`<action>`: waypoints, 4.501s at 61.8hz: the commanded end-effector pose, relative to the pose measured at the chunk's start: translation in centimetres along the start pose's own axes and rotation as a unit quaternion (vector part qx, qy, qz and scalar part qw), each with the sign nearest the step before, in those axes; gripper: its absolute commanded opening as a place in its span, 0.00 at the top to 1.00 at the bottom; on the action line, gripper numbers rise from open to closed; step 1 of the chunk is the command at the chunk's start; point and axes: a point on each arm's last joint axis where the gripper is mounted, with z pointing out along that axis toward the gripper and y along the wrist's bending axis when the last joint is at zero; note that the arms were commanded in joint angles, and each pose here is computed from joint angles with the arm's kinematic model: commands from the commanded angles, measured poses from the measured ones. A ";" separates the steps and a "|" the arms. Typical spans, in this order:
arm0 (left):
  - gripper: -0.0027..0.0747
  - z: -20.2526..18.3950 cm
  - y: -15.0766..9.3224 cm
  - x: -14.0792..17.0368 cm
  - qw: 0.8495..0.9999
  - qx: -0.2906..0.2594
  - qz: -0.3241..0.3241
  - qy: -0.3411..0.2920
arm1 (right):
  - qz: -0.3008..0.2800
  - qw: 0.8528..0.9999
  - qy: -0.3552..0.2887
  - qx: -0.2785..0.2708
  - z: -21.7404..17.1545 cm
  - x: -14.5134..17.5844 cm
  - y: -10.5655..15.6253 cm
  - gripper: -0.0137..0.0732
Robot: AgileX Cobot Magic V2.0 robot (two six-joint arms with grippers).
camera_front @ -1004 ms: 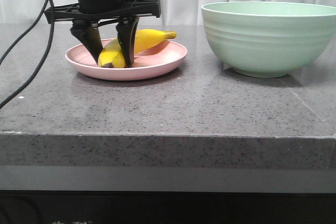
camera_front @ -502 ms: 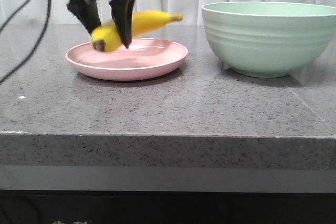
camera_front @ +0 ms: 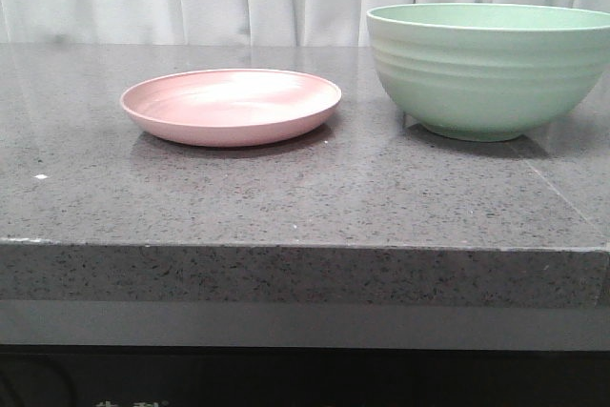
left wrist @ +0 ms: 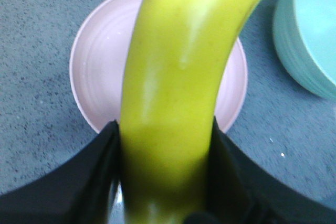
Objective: Transfer banana from pink plate to green bowl
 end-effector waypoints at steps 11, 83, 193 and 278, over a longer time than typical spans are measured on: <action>0.80 -4.5 -0.4 4.9 0.989 0.092 0.031 -0.112 | 0.010 0.999 -0.038 -0.003 0.0 -1.3 0.0 0.30; 0.80 0.7 -2.7 9.9 0.923 0.340 0.101 -0.151 | 0.006 0.933 0.002 -0.360 9.0 -3.4 7.1 0.09; 0.80 0.6 -2.8 10.0 0.920 0.348 0.105 -0.145 | 0.008 0.797 -0.113 -0.593 17.2 -6.4 15.3 0.68; 0.19 0.6 -2.8 10.0 0.920 0.348 0.105 -0.145 | -0.021 0.940 0.028 -0.339 18.1 -12.5 6.6 0.68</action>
